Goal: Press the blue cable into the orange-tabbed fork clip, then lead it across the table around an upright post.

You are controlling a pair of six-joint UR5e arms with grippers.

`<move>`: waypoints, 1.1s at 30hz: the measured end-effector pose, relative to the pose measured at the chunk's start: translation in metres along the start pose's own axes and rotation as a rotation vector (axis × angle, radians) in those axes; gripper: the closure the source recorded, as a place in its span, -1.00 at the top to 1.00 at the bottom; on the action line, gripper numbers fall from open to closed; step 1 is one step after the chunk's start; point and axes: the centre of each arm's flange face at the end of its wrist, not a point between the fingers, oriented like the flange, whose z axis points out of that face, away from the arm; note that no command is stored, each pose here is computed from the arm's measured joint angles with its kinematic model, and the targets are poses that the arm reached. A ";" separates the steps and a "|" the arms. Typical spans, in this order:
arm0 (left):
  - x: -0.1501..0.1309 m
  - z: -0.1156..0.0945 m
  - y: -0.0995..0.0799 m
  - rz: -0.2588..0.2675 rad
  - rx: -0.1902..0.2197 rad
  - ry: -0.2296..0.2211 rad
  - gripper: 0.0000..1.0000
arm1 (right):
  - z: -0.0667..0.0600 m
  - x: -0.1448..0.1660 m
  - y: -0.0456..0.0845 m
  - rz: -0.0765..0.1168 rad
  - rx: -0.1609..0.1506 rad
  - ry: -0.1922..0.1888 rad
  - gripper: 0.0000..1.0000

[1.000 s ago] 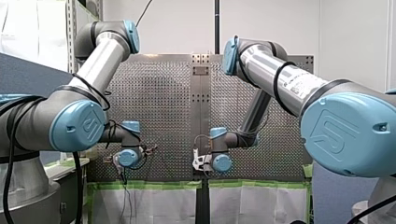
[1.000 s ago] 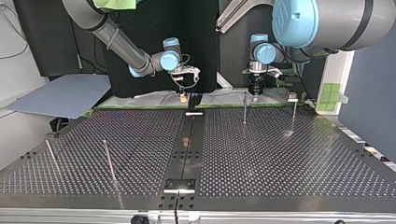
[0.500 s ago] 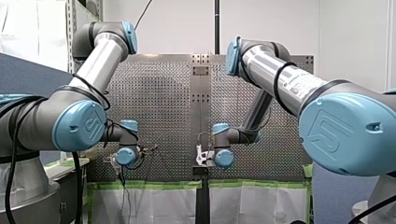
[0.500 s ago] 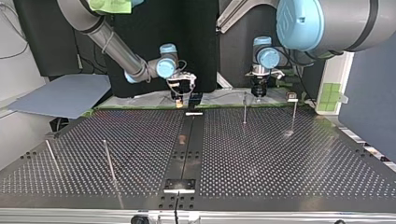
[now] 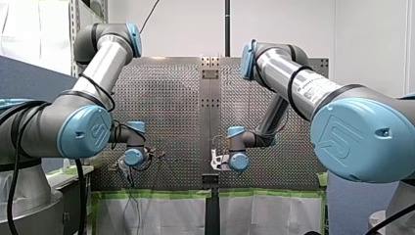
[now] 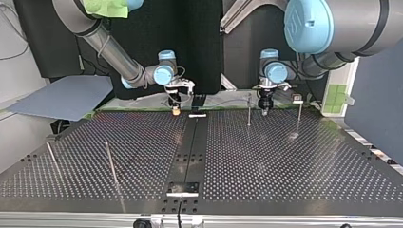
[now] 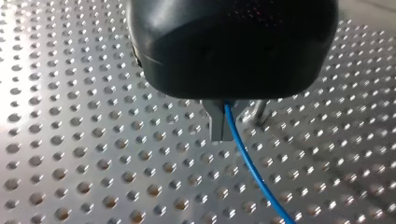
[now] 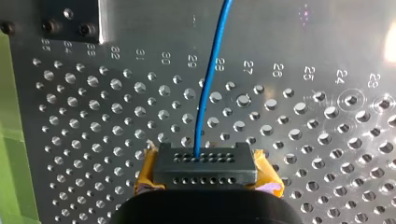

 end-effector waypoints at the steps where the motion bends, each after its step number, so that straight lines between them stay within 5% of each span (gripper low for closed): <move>1: -0.002 0.002 0.002 -0.001 -0.007 -0.004 -1.00 | 0.001 0.000 0.001 0.000 -0.001 0.000 -1.00; 8: -0.006 0.003 0.011 0.011 -0.049 -0.007 -0.91 | 0.001 0.000 0.002 -0.001 -0.003 -0.004 -1.00; 10: -0.006 0.004 0.011 0.028 -0.042 -0.004 -0.29 | 0.001 0.000 0.002 -0.002 -0.002 -0.008 -1.00; 11: -0.006 0.004 0.011 0.036 -0.038 -0.001 -0.29 | 0.000 0.000 0.002 -0.003 -0.002 -0.011 -1.00; 13: -0.005 0.003 0.010 0.055 -0.029 0.013 0.29 | 0.000 -0.001 0.003 -0.005 -0.003 -0.020 -1.00; 14: -0.004 0.002 0.010 0.064 -0.025 0.022 0.29 | -0.001 -0.002 0.003 -0.006 -0.003 -0.023 -1.00; 16: -0.002 0.001 0.009 0.084 -0.015 0.044 0.66 | -0.001 -0.002 0.003 -0.008 -0.003 -0.029 -1.00; 25: 0.007 -0.009 0.007 0.165 -0.027 0.123 0.95 | -0.002 -0.004 0.006 -0.009 -0.007 -0.041 -1.00; 33: 0.011 -0.017 0.011 0.232 -0.055 0.181 0.95 | -0.002 -0.004 0.008 -0.009 -0.008 -0.046 -1.00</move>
